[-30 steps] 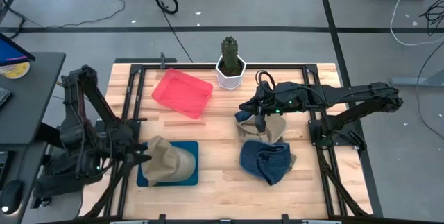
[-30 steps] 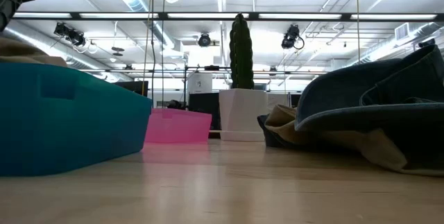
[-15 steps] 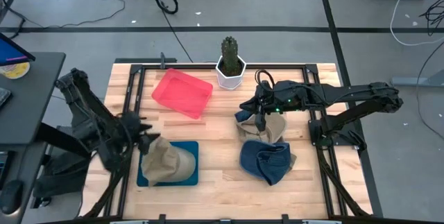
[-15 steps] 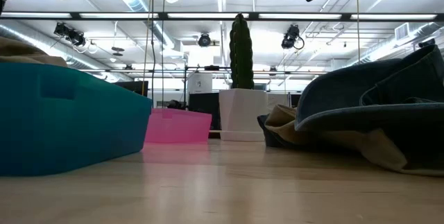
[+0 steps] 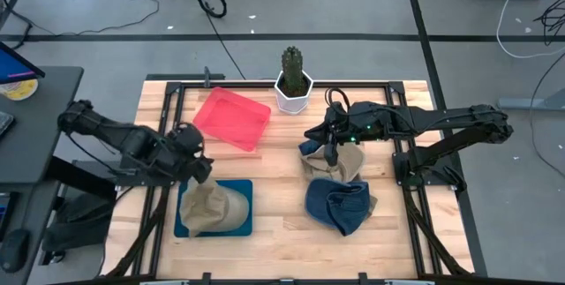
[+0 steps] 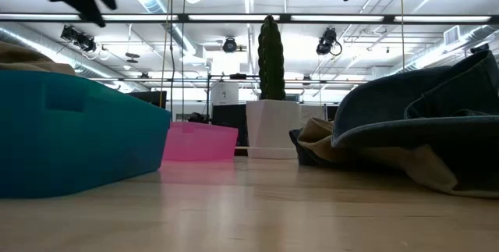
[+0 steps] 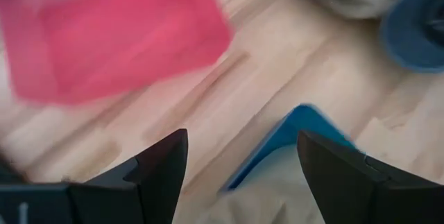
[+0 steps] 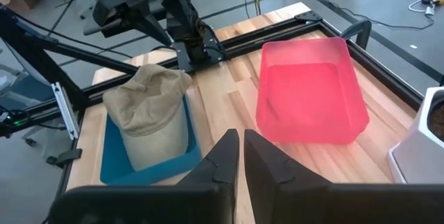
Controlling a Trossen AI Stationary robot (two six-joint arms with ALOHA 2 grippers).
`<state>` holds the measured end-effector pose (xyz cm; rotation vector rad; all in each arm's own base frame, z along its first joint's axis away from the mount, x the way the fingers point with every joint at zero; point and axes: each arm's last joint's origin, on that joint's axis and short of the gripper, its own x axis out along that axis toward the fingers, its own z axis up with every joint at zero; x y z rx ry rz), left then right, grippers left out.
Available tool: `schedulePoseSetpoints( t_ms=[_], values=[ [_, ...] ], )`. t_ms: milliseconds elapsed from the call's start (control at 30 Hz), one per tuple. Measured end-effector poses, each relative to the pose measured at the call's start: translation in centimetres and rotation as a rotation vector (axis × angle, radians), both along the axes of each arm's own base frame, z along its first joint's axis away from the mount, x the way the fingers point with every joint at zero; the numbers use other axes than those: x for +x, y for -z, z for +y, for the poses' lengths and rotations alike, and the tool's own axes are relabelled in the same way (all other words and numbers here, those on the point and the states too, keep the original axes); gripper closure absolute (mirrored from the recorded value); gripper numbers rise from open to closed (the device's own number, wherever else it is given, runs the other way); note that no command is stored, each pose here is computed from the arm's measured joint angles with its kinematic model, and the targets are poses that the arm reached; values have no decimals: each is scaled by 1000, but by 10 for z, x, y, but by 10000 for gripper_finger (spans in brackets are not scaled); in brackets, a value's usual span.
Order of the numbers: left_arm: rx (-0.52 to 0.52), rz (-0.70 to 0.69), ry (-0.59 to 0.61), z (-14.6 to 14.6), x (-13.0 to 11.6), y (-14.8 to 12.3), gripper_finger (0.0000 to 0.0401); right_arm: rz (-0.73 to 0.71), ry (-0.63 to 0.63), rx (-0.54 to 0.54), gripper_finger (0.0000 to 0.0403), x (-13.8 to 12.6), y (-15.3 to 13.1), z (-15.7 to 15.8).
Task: Pick & Place hat
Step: Put the top brown cap into the blue bin
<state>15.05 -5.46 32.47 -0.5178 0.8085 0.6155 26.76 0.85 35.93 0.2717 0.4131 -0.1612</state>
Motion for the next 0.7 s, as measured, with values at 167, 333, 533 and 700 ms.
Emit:
schedulePoseSetpoints(
  t_ms=[167, 333, 533, 700],
  values=[
    [81, -113, 136, 4, 19, -10, 126, 103, 42, 74, 376, -8, 8, 0],
    [156, -252, 200, 9, 35, -23, 126, 390, 189, 156, 376, -30, 30, -3],
    [244, -386, 221, 18, 48, -37, 126, 723, 439, 168, 373, -63, 48, -9],
    [298, -444, 219, 24, 53, -45, 126, 844, 586, 224, 326, -78, 53, -17]
  ],
)
